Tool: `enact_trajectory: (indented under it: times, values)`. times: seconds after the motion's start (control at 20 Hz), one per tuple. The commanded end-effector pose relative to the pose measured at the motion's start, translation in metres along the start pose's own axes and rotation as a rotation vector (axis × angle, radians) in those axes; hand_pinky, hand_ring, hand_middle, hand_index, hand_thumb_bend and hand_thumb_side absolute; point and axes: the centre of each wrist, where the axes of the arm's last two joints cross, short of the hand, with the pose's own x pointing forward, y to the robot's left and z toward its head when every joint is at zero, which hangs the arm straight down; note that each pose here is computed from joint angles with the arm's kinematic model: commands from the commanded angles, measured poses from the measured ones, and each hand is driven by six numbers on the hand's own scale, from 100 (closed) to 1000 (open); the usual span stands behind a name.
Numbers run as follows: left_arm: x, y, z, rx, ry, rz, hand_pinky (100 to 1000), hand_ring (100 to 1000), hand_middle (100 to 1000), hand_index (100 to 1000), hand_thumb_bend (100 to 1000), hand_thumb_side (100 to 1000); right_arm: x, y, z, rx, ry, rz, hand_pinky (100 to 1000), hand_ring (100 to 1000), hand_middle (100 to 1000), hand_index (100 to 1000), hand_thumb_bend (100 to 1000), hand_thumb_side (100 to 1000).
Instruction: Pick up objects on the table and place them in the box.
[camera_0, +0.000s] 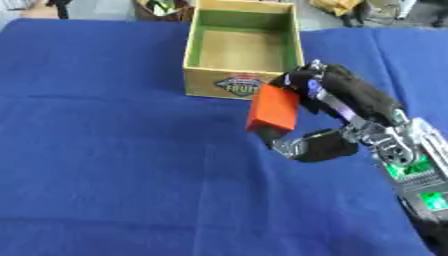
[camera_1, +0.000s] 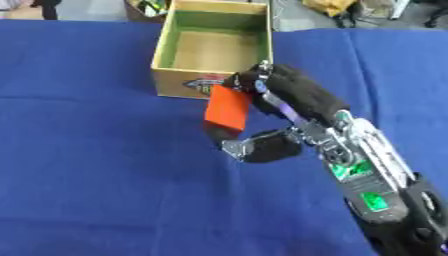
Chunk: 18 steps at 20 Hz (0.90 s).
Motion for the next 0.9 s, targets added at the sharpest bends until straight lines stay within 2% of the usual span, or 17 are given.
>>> enact_trajectory:
  times: [0.05,0.25,0.45,0.5,0.55,0.7,0.75,0.8,0.9]
  values:
    - [0.007,0.003,-0.004,-0.012,-0.015,-0.028,244,314,413,748,100,1000,-0.004,-0.030,0.004,-0.081,-0.035,0.022,458,600,192,128,100,152]
    - [0.007,0.003,-0.003,-0.016,-0.015,-0.029,243,313,412,747,100,1000,-0.011,-0.055,0.006,-0.144,-0.039,0.042,454,596,189,128,100,157]
    - [0.007,0.003,-0.003,-0.018,-0.020,-0.030,243,312,411,747,100,1000,-0.019,-0.079,0.011,-0.128,0.025,0.064,456,599,182,125,100,143]
    - [0.007,0.003,-0.004,-0.020,-0.022,-0.029,243,311,411,747,100,1000,-0.022,-0.084,0.012,-0.119,0.045,0.064,456,599,177,124,100,100]
    - [0.007,0.002,-0.004,-0.023,-0.024,-0.028,242,311,411,748,100,1000,-0.026,-0.088,0.012,-0.111,0.065,0.062,455,599,177,124,100,138]
    - [0.007,0.001,-0.007,-0.034,-0.036,-0.027,242,310,411,748,100,1000,-0.041,-0.101,0.013,-0.097,0.109,0.063,455,599,172,123,100,133]
    - [0.007,0.001,-0.009,-0.038,-0.040,-0.026,241,309,411,747,100,1000,-0.046,-0.105,0.013,-0.094,0.118,0.067,457,600,168,122,100,100]
    - [0.007,0.000,-0.010,-0.042,-0.045,-0.024,241,309,410,747,100,1000,-0.051,-0.109,0.013,-0.091,0.125,0.069,457,600,168,122,100,129]
    - [0.007,0.000,-0.012,-0.049,-0.052,-0.023,240,309,410,748,100,1000,-0.061,-0.115,0.013,-0.091,0.140,0.081,456,598,166,122,100,129]
